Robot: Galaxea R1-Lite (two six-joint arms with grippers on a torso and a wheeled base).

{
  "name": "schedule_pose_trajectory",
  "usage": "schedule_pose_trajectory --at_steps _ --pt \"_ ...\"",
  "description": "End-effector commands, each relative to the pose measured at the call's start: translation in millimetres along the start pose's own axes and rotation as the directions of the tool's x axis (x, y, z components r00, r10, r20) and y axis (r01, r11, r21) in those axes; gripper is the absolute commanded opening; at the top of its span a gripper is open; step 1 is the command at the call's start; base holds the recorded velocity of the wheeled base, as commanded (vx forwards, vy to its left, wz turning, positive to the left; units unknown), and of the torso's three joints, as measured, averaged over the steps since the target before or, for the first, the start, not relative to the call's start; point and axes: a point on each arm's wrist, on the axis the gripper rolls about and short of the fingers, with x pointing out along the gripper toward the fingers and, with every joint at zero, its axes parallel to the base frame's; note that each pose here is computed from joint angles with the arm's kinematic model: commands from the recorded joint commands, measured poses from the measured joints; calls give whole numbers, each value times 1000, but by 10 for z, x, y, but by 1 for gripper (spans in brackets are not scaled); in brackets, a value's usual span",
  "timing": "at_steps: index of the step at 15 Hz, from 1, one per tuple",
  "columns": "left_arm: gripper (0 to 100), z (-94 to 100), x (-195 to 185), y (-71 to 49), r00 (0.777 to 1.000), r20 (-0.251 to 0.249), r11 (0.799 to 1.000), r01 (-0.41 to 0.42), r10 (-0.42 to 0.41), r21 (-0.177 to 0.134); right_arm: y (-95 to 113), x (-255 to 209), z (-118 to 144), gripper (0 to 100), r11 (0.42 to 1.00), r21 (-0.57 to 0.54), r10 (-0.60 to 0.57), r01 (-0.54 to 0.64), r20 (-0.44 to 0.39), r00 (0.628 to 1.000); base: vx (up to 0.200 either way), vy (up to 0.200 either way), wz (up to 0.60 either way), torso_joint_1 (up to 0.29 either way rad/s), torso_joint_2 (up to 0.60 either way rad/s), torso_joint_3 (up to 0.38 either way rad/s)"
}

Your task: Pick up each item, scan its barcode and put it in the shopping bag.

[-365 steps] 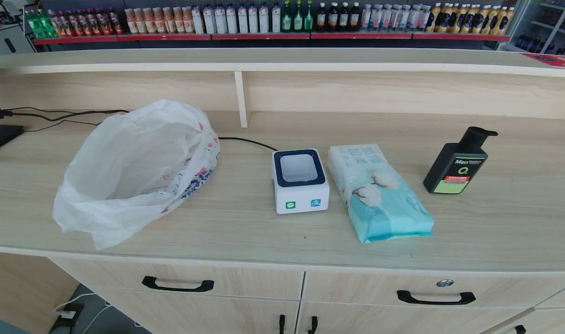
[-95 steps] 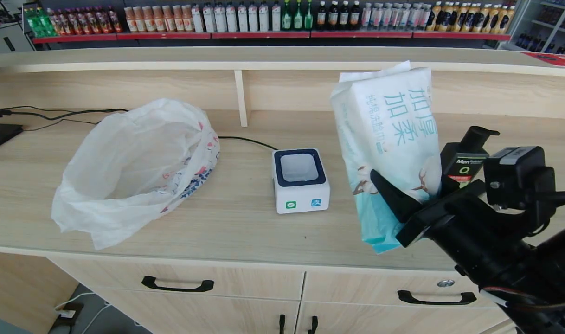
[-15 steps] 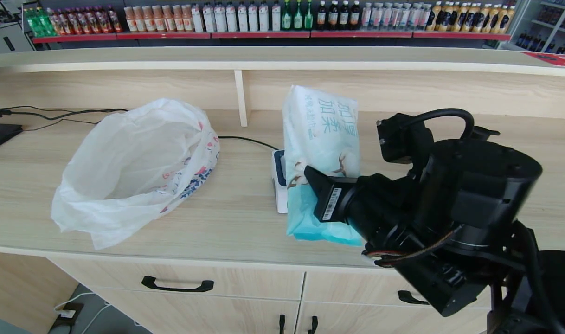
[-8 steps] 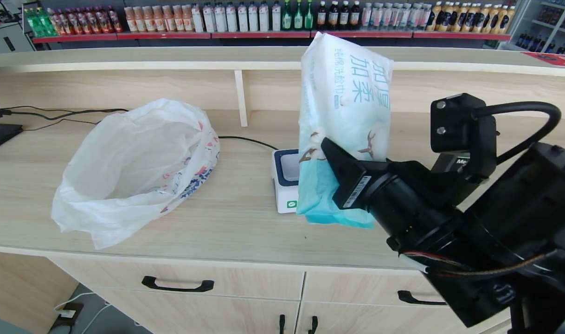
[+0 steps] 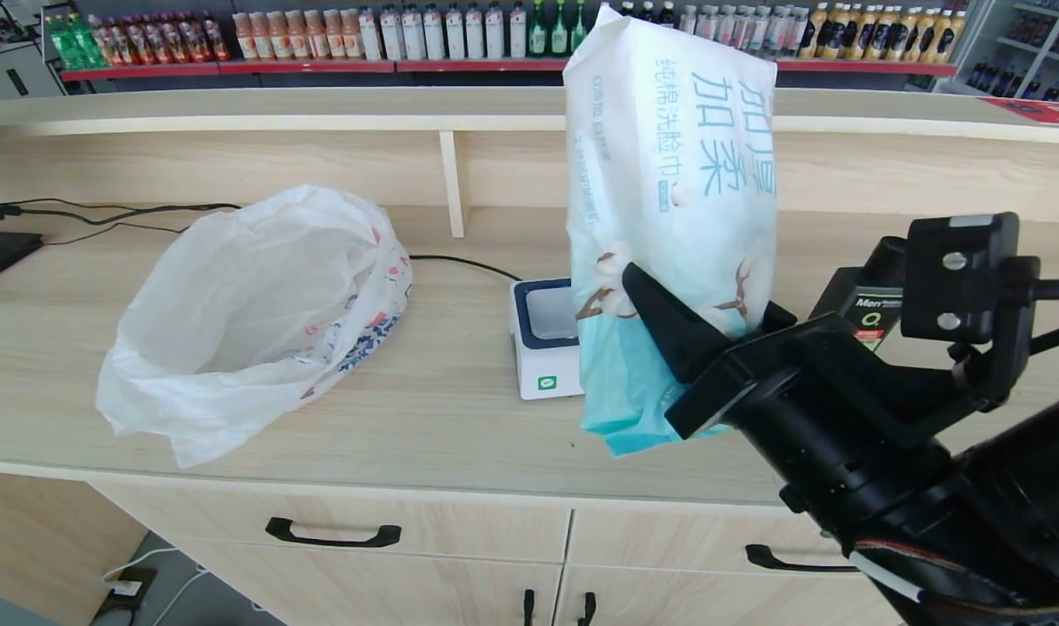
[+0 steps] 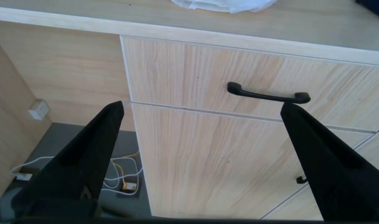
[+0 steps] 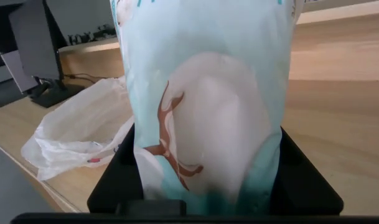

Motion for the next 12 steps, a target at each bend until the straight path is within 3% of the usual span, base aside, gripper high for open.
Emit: schedule_pose_trajectory --at_steps 1,5,10,12 --pt "100 0 0 0 1000 0 1000 0 0 0 -74 10 29 0 998 -55 33 -32 17 999 0 0 0 0 0 0" --pt "100 0 0 0 1000 0 1000 0 0 0 -515 88 133 0 987 -152 55 -44 65 996 0 0 0 0 0 0" --pt "100 0 0 0 1000 0 1000 0 0 0 -580 -51 208 0 988 -156 5 8 82 997 0 0 0 0 0 0" --pt "100 0 0 0 1000 0 1000 0 0 0 -712 -92 251 0 982 -176 -49 65 95 994 -100 0 0 -1 4 1"
